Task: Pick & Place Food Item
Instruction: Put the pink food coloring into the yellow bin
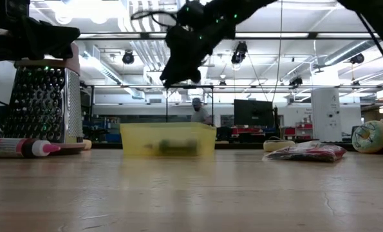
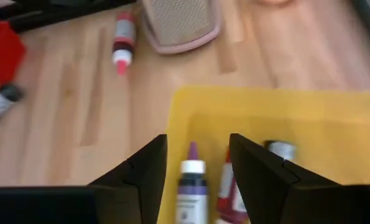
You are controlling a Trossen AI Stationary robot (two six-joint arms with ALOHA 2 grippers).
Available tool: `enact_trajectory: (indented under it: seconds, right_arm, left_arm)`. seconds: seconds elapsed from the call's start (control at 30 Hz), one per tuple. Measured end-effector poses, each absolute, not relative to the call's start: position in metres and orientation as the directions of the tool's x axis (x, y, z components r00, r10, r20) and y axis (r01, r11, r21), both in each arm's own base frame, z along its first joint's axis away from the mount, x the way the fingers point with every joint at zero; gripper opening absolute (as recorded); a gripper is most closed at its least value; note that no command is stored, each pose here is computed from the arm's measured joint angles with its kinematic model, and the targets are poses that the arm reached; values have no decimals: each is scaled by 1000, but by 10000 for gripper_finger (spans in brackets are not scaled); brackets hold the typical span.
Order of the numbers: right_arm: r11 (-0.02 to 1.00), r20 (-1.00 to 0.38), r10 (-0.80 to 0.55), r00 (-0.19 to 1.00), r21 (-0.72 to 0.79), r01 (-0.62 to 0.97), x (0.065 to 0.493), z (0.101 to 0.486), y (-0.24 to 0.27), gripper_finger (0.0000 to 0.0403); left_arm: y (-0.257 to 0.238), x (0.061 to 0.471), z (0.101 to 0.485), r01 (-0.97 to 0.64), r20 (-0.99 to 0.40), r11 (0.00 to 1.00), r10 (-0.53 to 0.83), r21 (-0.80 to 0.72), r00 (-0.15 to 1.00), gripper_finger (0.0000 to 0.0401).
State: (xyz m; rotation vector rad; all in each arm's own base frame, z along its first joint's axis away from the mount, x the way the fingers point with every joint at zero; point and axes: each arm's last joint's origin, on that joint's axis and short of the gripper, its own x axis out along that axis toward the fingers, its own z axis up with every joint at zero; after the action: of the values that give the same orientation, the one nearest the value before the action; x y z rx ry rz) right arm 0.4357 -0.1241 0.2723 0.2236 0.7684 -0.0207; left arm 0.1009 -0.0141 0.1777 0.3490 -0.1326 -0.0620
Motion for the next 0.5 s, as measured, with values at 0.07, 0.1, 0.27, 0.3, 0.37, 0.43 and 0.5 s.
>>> enact_trajectory:
  seconds: [0.07, 0.1, 0.27, 0.3, 0.37, 0.43, 0.5]
  right_arm:
    - [987, -682, 3, 732, 121, 109, 436, 281, -110, 162]
    - [990, -673, -21, 739, 91, 111, 435, 287, -103, 161]
    - [995, -644, -79, 761, -2, 101, 425, 308, -70, 155]
    - [996, -638, -77, 766, -11, 92, 422, 310, -65, 155]
    - [997, -615, -79, 785, -28, 78, 416, 313, -56, 155]
    - [997, -576, -80, 814, -38, 71, 410, 314, -49, 155]
    - [997, -524, -78, 848, -43, 65, 404, 312, -44, 155]
  left_arm:
    - [-14, 101, 178, 38, 118, 938, -84, 345, 989, 13]
    - [-14, 101, 177, 38, 115, 938, -83, 345, 990, 13]
    - [-14, 101, 177, 42, 108, 937, -84, 346, 991, 13]
    - [-14, 101, 177, 41, 109, 937, -84, 346, 991, 13]
    - [-14, 101, 177, 41, 109, 937, -84, 346, 991, 13]
    - [-14, 101, 177, 41, 109, 937, -84, 346, 991, 13]
    - [-14, 101, 177, 41, 109, 937, -84, 346, 991, 13]
